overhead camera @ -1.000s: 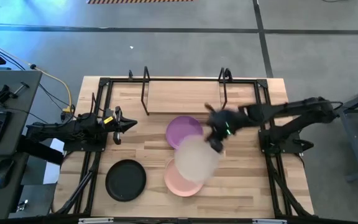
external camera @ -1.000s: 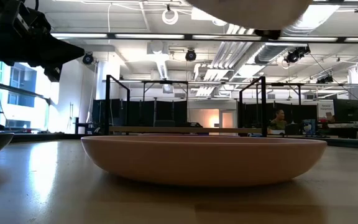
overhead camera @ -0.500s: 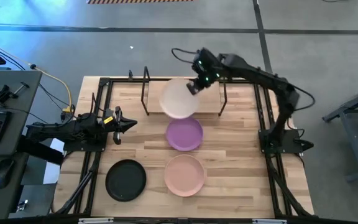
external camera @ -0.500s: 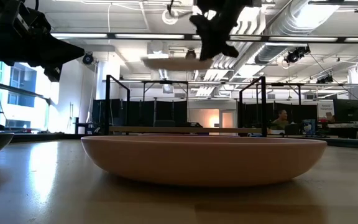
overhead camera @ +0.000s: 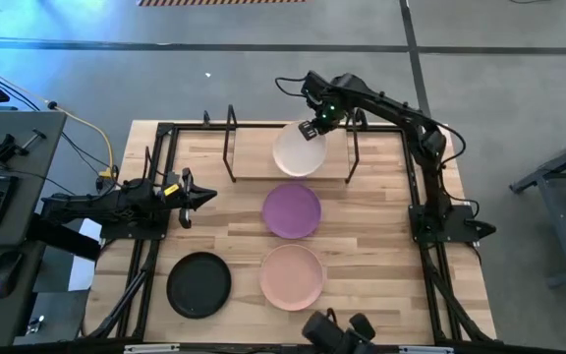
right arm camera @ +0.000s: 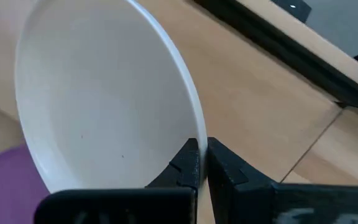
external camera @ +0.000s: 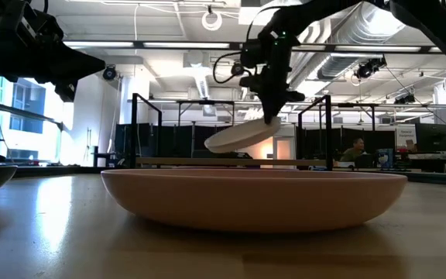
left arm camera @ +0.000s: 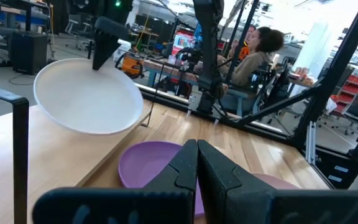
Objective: Place and stack plates onto a shelf
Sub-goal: Put the white plate on the shelf
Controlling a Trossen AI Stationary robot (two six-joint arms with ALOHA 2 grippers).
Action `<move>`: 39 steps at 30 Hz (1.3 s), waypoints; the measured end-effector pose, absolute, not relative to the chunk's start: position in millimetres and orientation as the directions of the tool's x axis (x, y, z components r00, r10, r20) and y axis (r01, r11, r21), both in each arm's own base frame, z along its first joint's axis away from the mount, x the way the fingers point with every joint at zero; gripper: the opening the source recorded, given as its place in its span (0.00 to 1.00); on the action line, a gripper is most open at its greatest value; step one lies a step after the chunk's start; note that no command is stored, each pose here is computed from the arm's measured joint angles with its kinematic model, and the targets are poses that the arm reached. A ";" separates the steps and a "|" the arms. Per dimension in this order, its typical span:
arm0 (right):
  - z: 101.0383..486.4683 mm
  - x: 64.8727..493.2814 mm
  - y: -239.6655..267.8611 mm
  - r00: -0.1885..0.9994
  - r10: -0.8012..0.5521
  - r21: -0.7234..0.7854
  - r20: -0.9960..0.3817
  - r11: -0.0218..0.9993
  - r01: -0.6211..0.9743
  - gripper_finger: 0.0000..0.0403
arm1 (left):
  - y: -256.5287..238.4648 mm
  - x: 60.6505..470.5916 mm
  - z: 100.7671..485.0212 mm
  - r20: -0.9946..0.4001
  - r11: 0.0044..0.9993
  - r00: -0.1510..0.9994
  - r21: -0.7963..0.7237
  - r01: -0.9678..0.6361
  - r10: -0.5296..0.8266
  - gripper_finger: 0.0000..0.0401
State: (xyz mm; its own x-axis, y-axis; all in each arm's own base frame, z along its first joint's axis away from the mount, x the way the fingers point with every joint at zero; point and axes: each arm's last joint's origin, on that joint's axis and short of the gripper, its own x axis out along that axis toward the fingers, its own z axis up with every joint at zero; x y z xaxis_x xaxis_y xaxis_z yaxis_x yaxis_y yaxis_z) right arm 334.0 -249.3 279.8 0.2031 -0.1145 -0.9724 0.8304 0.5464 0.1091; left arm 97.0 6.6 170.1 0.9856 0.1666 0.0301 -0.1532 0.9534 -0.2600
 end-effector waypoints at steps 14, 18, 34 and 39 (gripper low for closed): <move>278.3 323.5 -255.1 0.141 -0.111 0.059 -0.984 0.540 0.840 0.00 | 6.6 97.0 170.2 0.030 0.953 0.986 -0.260 -0.153 0.166 0.00; 277.9 321.6 -253.8 0.122 -0.097 0.051 -0.988 0.542 0.839 0.03 | 6.6 97.0 170.1 0.030 0.953 0.986 -0.260 -0.153 0.167 0.00; 323.0 326.0 -241.7 0.204 -0.148 0.066 -0.968 0.631 0.773 0.43 | 6.6 97.0 170.1 0.030 0.953 0.986 -0.260 -0.153 0.167 0.00; 336.9 366.7 -200.0 0.366 -0.181 0.128 -0.913 0.723 0.678 0.42 | 6.6 97.0 170.2 0.030 0.953 0.986 -0.260 -0.153 0.167 0.00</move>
